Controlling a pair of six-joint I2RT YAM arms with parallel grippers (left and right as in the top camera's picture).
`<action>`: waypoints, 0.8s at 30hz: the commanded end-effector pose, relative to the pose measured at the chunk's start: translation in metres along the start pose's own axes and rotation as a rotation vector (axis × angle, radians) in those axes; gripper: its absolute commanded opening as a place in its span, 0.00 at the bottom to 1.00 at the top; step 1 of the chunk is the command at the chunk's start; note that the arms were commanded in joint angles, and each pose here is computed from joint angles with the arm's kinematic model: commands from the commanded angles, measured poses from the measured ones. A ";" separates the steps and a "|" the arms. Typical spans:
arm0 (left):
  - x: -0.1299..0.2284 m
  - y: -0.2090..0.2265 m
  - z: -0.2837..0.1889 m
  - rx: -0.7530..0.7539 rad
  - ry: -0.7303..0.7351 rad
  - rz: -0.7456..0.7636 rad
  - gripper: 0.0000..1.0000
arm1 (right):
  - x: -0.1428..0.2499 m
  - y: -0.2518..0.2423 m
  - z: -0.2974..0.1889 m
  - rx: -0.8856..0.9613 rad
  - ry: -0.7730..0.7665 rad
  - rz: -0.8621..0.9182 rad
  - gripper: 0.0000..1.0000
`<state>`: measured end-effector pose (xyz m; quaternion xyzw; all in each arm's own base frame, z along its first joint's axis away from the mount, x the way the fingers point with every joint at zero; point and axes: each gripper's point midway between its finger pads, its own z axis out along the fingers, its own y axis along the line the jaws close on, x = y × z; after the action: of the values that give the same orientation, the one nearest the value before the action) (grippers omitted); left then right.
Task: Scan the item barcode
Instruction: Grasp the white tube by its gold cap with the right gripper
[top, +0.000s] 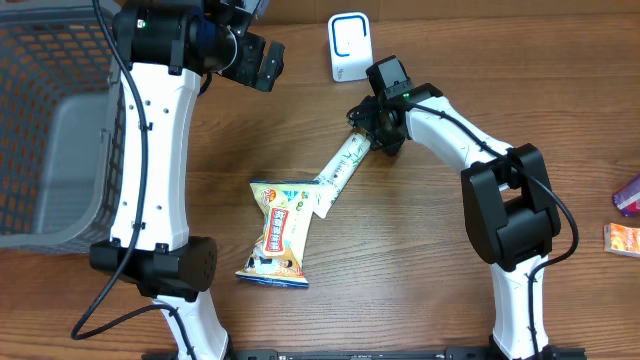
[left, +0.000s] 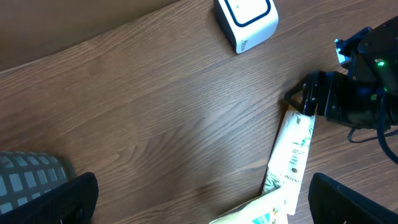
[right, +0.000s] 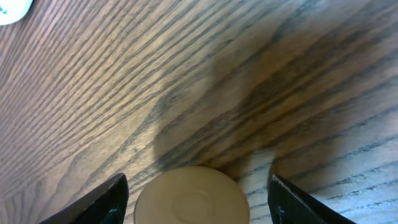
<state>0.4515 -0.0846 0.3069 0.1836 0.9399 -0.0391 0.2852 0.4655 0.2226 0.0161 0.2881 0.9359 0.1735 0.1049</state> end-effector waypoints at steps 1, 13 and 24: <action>-0.002 0.002 -0.005 -0.008 -0.013 -0.016 1.00 | 0.008 -0.002 0.012 0.014 0.018 -0.059 0.72; -0.002 0.002 -0.005 -0.008 -0.013 -0.016 1.00 | 0.023 0.012 0.010 -0.067 0.109 -0.109 0.38; -0.002 0.002 -0.005 -0.008 -0.013 -0.016 1.00 | 0.017 0.042 -0.051 -0.173 0.036 -0.410 0.33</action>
<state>0.4515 -0.0846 0.3069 0.1836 0.9399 -0.0391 0.2852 0.4551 0.2432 0.0180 0.1704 0.9589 0.2097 0.0870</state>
